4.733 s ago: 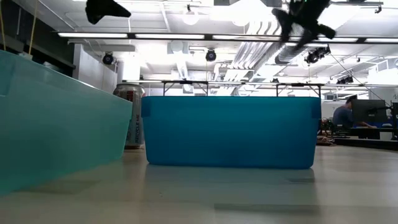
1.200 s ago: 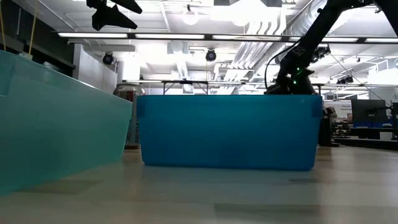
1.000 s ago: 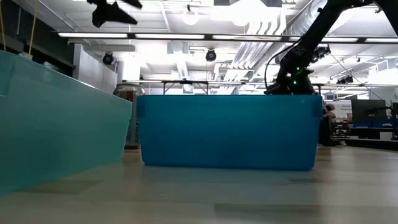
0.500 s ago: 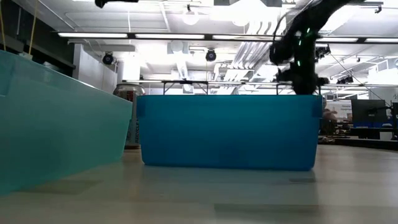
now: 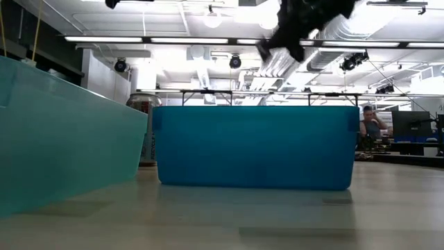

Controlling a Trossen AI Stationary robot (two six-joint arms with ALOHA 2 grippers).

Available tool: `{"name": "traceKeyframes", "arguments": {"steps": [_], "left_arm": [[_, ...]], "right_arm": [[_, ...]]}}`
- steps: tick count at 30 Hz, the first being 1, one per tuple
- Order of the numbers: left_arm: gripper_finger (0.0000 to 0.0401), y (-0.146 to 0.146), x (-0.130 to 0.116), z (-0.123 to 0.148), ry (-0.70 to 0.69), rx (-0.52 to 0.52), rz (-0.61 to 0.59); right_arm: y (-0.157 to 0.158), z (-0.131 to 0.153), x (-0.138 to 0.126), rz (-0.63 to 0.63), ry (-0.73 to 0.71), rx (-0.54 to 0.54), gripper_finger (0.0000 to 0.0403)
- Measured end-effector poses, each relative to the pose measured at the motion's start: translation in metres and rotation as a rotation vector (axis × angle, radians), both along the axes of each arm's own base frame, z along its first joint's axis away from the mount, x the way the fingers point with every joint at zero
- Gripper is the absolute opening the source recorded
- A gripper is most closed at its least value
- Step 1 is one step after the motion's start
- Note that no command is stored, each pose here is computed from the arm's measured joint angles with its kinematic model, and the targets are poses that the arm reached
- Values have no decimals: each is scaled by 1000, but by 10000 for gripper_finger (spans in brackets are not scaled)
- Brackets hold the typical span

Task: Sort candy
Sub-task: Put the brown-white chocolate into the blue bin

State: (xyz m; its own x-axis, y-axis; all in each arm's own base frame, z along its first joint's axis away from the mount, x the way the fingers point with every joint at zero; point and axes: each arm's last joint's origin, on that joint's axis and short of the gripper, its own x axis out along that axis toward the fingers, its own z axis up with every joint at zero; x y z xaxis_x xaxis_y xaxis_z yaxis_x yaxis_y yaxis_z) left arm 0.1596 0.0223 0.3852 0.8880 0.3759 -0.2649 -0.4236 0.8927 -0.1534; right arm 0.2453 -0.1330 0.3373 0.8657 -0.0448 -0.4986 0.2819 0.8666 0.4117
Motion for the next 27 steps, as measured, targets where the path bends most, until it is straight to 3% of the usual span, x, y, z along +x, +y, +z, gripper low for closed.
{"name": "traceKeyframes", "arguments": {"steps": [5,9,16,19,27], "left_arm": [[236,0,0,0,-13,-38,-1],[236,-2,1,0,-8,-44,-74],[236,-7,2,-1,21,21,-257],[236,-8,2,-14,25,17,-320],[236,-10,9,-72,-161,-208,-343]], "right_arm": [[41,7,31,192,-123,-64,1],[75,15,44,279,-211,-56,1],[120,18,51,175,-207,-13,0],[137,13,51,150,-163,39,0],[184,-24,38,70,68,153,0]]}}
